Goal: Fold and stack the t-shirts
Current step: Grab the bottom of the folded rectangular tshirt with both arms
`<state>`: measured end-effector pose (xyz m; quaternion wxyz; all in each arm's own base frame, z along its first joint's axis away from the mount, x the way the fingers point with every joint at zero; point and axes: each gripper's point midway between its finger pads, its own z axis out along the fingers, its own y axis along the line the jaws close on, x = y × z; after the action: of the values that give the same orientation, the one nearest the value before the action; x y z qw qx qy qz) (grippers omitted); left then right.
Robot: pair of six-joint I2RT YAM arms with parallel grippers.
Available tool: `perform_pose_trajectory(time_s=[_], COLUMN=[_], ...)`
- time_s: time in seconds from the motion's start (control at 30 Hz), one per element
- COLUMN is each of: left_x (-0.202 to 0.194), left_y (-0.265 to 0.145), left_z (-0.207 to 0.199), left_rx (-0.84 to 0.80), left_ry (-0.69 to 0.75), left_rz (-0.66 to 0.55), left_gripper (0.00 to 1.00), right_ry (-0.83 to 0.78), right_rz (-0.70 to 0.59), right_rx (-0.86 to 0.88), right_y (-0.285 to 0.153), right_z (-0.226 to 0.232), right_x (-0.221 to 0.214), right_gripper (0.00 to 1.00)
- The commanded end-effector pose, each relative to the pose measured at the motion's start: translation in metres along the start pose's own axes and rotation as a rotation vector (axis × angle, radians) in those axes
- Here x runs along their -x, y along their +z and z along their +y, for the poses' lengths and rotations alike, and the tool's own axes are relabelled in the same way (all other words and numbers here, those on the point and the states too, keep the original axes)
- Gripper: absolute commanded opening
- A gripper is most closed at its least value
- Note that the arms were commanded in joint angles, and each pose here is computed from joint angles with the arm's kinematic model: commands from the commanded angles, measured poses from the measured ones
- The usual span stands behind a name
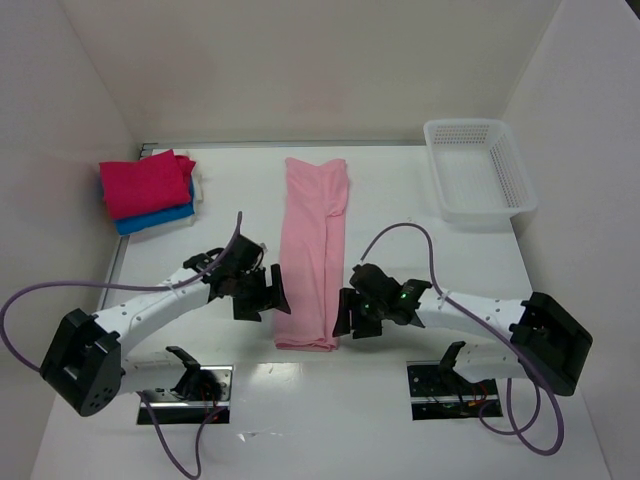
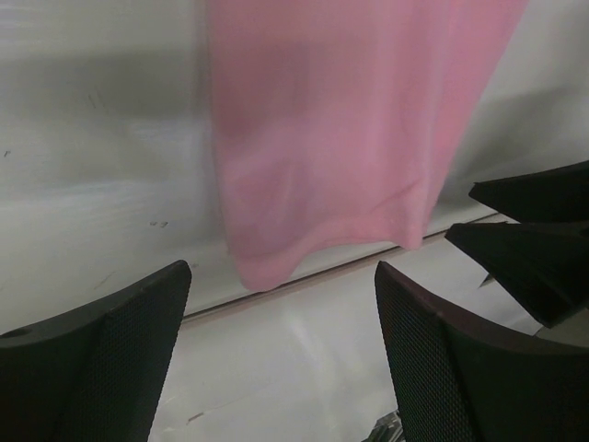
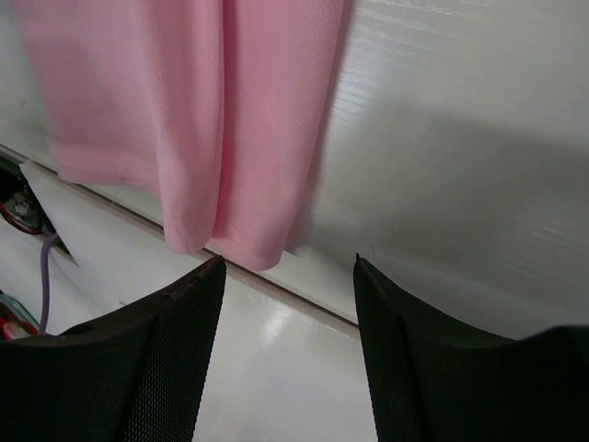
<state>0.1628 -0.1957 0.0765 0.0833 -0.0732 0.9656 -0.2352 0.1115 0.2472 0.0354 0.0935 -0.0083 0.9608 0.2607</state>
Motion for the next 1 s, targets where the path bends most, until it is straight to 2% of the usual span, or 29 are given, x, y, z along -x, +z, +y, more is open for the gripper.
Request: perform_pose_trajectory(time_s=[0.0,0.23,0.43,0.63,0.83,0.9,0.97], left_x=[-0.007,-0.01,-0.014,-0.013,-0.014,-0.015,-0.015], left_y=[0.007,0.016,0.02,0.02,0.022,0.021,0.02], left_z=[0.01,0.017,0.02,0.018,0.02,0.021,0.02], left_rx=[0.04,0.059,0.066,0.053,0.059,0.065,0.059], left_ry=[-0.034,-0.041,-0.035,-0.024,-0.017,-0.019,-0.017], left_rz=[0.023,0.042,0.061,0.062,0.068,0.074,0.068], left_gripper=[0.88,0.87,0.87,0.87,0.87,0.87,0.87], right_ry=[0.014,0.025,0.033,0.026,0.013,0.023,0.034], right_rz=[-0.02,-0.021,0.009,0.04,0.043,0.04,0.03], right_rx=[0.049,0.061,0.037,0.012,-0.011,-0.025,-0.042], right_y=[0.005,0.012,0.022,0.029,0.034,0.034,0.034], right_z=[0.014,0.018,0.016,0.018,0.019,0.016,0.013], right_x=[0.004,0.005,-0.003,-0.009,-0.011,-0.011,-0.01], right_gripper=[0.64,0.63,0.56,0.54,0.39,0.27,0.2])
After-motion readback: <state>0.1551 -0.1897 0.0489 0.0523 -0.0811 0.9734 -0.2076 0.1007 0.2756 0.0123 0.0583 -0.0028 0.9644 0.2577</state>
